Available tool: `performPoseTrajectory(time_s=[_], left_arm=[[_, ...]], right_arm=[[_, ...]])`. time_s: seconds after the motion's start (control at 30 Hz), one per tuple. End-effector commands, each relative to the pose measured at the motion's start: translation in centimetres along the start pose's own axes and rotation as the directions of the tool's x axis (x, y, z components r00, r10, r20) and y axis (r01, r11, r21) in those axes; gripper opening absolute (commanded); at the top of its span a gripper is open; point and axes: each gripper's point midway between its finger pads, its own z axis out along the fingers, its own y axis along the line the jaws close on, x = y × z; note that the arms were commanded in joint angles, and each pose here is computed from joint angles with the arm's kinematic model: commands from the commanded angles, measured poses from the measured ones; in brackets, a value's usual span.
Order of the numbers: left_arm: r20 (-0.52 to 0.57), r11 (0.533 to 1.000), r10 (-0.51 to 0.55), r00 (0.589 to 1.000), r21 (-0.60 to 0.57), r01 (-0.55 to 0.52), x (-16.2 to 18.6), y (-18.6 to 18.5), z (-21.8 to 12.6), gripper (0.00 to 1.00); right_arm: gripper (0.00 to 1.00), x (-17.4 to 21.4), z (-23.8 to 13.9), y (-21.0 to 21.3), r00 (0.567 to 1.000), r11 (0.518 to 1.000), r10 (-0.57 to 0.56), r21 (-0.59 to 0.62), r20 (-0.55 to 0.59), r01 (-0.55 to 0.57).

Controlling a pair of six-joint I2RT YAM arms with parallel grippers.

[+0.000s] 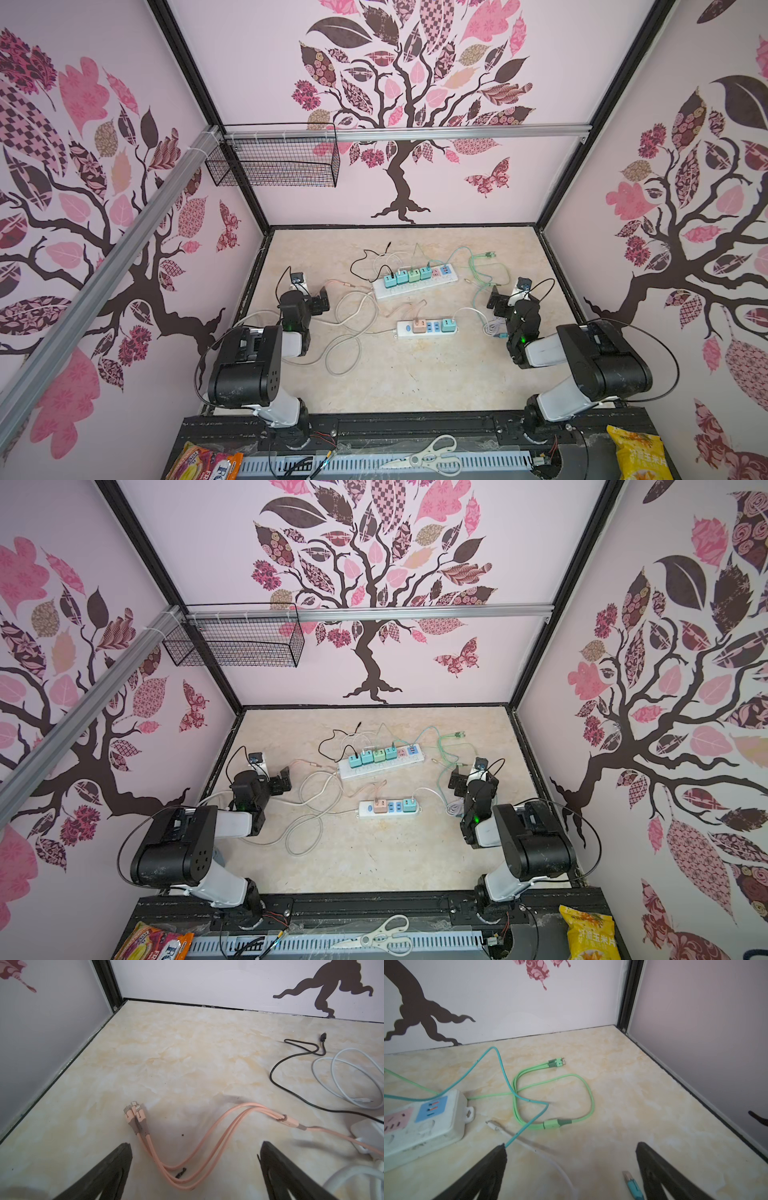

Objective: Insert the plug

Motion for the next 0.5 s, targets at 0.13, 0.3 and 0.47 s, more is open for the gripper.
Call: performPoseTrajectory(time_s=[0.13,0.3,0.47], left_arm=[[0.062,1.000,0.013,0.998,-0.024,-0.012,-1.33,0.24,-0.35,0.98],[0.057,1.000,0.019,0.998,-0.024,-0.018,-1.31,0.20,-0.09,0.98],[0.053,1.000,0.017,0.998,-0.025,-0.015,-1.25,0.23,-0.12,0.98]], right_arm=[[1.00,-0.71,0.29,-0.42,1.000,1.000,0.020,0.023,0.024,-0.020],[1.00,-0.74,0.27,-0.42,0.999,1.000,0.019,0.023,0.026,-0.020],[1.00,-0.74,0.26,-0.41,0.999,1.000,0.019,0.023,0.026,-0.020]])
